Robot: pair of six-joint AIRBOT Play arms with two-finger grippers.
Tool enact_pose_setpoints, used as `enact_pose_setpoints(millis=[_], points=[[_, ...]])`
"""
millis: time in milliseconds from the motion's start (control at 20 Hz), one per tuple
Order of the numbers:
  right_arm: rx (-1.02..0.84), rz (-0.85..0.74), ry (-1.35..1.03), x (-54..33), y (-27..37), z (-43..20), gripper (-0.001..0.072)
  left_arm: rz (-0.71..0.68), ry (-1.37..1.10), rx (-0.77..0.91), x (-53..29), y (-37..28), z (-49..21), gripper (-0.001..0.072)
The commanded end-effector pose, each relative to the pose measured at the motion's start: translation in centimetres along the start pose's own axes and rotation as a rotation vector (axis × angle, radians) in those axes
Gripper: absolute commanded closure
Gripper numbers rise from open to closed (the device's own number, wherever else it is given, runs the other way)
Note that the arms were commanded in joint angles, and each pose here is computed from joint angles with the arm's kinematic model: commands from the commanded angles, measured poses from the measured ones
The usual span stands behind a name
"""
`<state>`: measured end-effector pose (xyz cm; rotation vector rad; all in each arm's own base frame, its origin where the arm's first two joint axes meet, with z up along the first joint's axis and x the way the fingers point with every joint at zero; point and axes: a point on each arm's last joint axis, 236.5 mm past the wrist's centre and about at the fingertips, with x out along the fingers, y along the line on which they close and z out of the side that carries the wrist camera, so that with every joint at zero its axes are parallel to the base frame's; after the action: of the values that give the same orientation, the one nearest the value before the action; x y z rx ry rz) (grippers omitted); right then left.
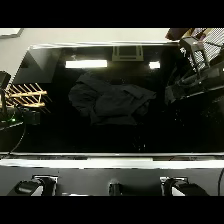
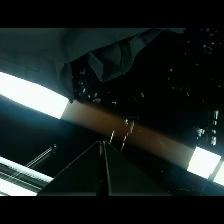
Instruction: Fold the clothes and pants, and hang the long-sleeved shirts on hangers.
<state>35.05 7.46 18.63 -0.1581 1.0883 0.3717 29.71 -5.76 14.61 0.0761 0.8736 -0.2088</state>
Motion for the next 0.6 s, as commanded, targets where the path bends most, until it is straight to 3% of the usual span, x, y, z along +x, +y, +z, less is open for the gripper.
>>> enact_pose_setpoints(millis=[0, 200, 350, 550], points=[[-0.003, 0.000, 0.000, 0.0, 0.0, 0.0, 0.0676, 0.001, 0.000, 0.000, 0.0, 0.0, 0.0, 0.0686], [-0.003, 0.001, 0.000, 0.0, 0.1, 0.0, 0.0676, 0.008, -0.006, 0.043, 0.0, 0.2, 0.1, 0.0686], [-0.003, 0.001, 0.000, 0.0, 0.1, 0.0, 0.0676, 0.114, -0.124, 0.385, -0.3, 2.1, 3.3, 0.0686], [-0.003, 0.000, 0.000, 0.0, 0.0, 0.0, 0.0676, 0.134, -0.220, 0.388, -0.7, 2.1, 5.6, 0.0686]])
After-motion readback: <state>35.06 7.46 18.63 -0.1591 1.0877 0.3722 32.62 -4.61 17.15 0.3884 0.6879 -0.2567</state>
